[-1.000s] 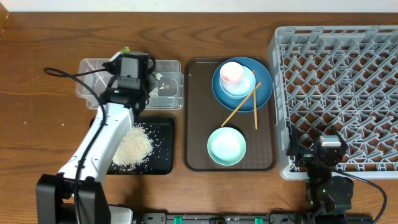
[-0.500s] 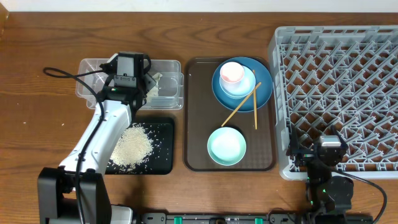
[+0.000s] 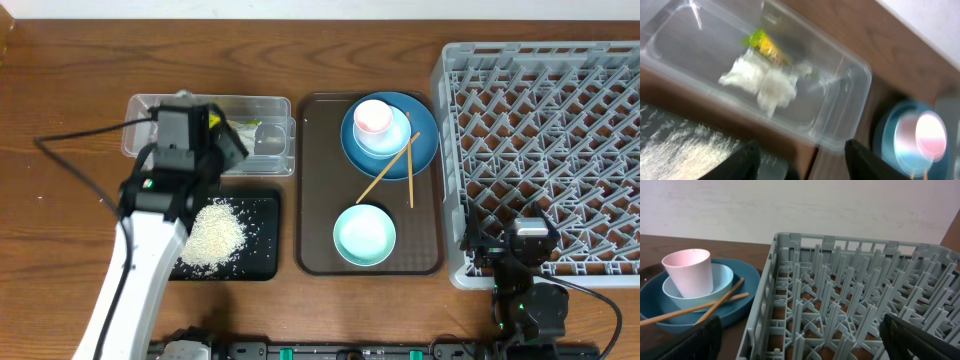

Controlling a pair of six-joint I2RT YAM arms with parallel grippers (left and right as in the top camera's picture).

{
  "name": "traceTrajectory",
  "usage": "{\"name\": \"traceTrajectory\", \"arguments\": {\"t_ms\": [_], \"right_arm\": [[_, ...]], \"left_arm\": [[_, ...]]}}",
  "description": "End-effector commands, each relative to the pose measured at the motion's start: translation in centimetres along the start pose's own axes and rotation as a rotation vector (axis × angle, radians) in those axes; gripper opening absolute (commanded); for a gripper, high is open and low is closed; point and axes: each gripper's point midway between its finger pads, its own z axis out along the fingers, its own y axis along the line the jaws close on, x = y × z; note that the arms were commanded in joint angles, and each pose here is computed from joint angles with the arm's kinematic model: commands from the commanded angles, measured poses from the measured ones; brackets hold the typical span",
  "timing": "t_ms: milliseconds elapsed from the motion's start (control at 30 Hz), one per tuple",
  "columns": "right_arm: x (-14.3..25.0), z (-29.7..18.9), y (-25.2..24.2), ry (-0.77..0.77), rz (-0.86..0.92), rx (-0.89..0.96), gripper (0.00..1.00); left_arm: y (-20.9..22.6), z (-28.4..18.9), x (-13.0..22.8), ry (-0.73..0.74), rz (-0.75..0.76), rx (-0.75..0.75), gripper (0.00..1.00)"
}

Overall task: Sort waste into correct bins and load items into the dishwasher rack
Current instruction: 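Carry the wrapper over the clear container and release it, then withdraw the left gripper to a hold pose beside the black tray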

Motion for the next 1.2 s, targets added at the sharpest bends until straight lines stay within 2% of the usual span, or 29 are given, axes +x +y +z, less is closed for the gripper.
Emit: {"name": "traceTrajectory", "arguments": {"t_ms": [0,167,267,467,600,900,1167], "right_arm": [[0.1,0.0,0.3,0.002,0.015,-0.014,0.99],[0.1,0.0,0.3,0.002,0.015,-0.014,0.99],[0.1,0.0,0.3,0.002,0.015,-0.014,0.99],[0.1,0.0,0.3,0.002,0.015,-0.014,0.99],[0.1,0.0,0.3,0.002,0.015,-0.014,0.99],[0.1,0.0,0.3,0.002,0.015,-0.014,0.99],[0.1,0.0,0.3,0.002,0.015,-0.014,0.99]], "left_arm": [[0.2,-1.7,1.5,0.057,0.04,0.017,0.59],[2.8,-3.5,5.0,0.181,0.037,-0.073,0.6],[2.8,-3.9,6.5,0.251,0.029,-0.06,0.6],[0.2,-4.6,9.0,0.38,0.027,0.083,0.59],[-1.4,-4.9,10.3,0.405,0.071,0.115,0.54],[-7.0,-3.8,13.3,0.433,0.237,0.242,0.54],[-8.4,-1.3,17.7,0.555,0.322,0.206,0.54]]}}
